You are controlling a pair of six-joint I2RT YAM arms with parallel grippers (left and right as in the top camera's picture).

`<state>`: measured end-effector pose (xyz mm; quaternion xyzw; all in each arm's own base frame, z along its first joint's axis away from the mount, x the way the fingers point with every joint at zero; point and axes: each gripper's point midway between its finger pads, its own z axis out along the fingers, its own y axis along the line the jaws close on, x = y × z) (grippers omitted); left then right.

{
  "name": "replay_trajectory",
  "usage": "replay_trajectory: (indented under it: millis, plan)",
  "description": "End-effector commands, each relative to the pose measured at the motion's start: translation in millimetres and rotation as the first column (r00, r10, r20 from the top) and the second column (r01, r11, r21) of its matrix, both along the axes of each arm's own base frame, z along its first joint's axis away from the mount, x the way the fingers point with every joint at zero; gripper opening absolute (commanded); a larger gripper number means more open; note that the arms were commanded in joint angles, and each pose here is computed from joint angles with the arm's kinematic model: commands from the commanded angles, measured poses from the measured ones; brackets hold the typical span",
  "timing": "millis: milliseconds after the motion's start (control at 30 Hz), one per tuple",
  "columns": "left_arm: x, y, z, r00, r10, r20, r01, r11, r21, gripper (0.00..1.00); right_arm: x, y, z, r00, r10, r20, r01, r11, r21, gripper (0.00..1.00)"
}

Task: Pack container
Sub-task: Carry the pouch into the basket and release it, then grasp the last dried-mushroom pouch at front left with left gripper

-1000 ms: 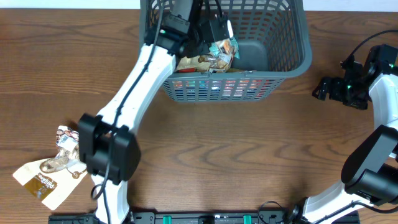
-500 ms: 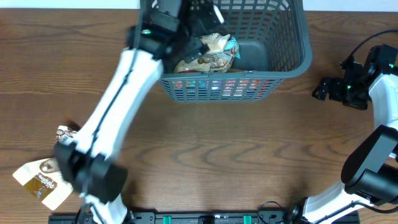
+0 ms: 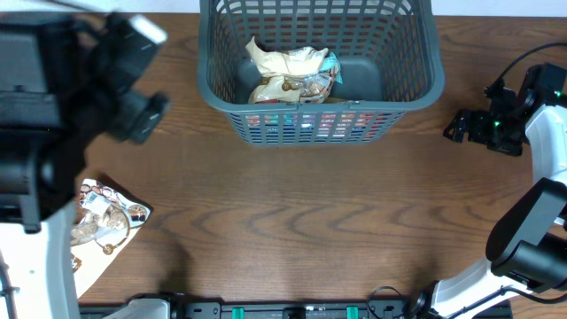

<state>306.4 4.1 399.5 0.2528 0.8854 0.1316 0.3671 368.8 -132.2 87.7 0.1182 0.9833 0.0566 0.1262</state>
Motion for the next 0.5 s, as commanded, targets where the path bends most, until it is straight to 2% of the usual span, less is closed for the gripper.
replay_trajectory:
  millis: [0, 100, 200, 333, 467]
  plan:
    - [-15.0, 44.5, -21.5, 0.977, 0.189, -0.101, -0.192, 0.981, -0.024, 0.99, 1.3, 3.8, 1.0, 1.000, 0.023, 0.008, -0.023, 1.000, 0.002, 0.99]
    - [-31.0, 81.8, -38.7, 0.928, 0.331, -0.172, -0.341, 0.939, -0.035, 0.99, 1.8, 3.2, 1.1, 1.000, 0.023, 0.010, -0.023, 1.000, 0.000, 0.99]
    - [-32.2, 114.5, -57.7, 0.884, 0.425, -0.192, -0.444, 0.894, -0.063, 0.99, 2.4, 2.8, 1.3, 1.000, 0.022, 0.013, -0.022, 1.000, -0.001, 0.99]
    - [-31.5, 127.4, -102.1, 0.857, 0.437, -0.274, -0.482, 0.867, -0.125, 0.99, 3.6, 2.2, 1.6, 1.000, 0.023, 0.018, -0.023, 1.000, -0.004, 0.99]
    - [-35.9, 135.6, -161.0, 0.825, 0.442, -0.351, -0.506, 0.855, -0.115, 0.99, 3.4, 1.1, 1.4, 1.000, 0.021, 0.016, -0.021, 1.000, -0.010, 0.99]
